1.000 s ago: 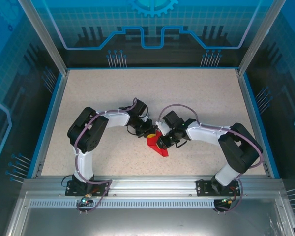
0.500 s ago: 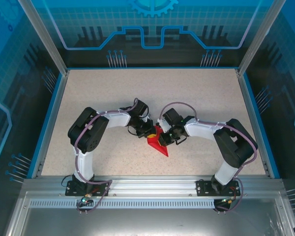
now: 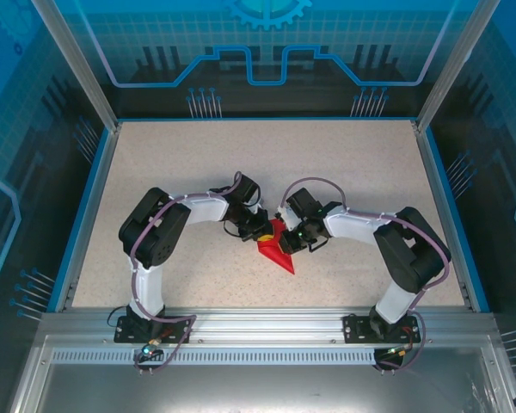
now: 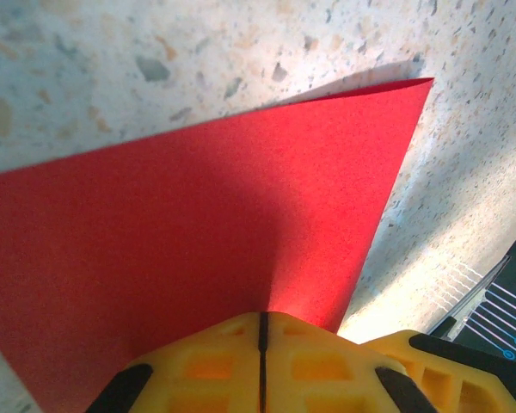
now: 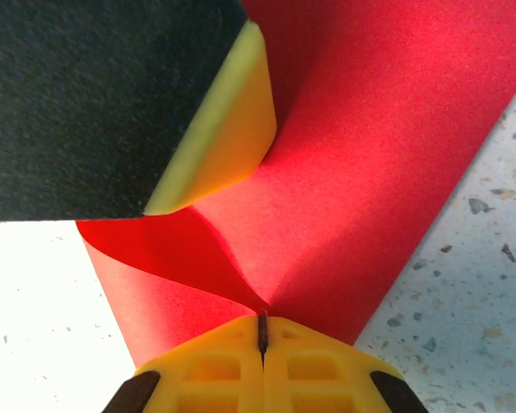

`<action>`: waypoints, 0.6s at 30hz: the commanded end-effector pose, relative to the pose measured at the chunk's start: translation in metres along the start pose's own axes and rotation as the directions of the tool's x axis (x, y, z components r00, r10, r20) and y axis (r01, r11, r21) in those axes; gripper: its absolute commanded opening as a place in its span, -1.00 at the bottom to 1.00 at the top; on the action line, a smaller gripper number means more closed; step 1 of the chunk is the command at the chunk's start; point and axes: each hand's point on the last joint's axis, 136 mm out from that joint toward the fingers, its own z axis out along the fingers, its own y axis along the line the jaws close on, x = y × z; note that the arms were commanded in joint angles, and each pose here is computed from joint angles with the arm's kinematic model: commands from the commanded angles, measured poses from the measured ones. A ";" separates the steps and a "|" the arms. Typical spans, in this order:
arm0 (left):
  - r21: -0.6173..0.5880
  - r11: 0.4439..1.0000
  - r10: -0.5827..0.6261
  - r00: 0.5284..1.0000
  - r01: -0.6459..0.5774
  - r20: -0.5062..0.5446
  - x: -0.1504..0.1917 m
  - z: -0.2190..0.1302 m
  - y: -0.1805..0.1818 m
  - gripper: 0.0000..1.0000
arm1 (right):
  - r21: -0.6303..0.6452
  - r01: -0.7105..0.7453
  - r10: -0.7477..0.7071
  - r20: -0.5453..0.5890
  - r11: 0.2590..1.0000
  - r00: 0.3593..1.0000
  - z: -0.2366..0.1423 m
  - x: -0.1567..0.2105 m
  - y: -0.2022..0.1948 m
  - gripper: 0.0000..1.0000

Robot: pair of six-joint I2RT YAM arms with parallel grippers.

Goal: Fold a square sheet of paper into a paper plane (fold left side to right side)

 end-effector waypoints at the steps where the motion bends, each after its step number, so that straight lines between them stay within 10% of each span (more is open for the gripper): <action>1: -0.105 0.994 -0.040 0.999 0.036 -0.036 0.014 0.015 0.035 -0.85 | 0.013 -0.028 0.028 -0.012 1.000 1.000 -0.001 -0.001 -0.006 -1.00; 18: -0.109 0.993 -0.040 0.999 0.036 -0.035 0.015 0.015 0.036 -0.84 | 0.023 -0.034 0.034 -0.016 0.999 0.999 -0.001 -0.002 -0.009 -1.00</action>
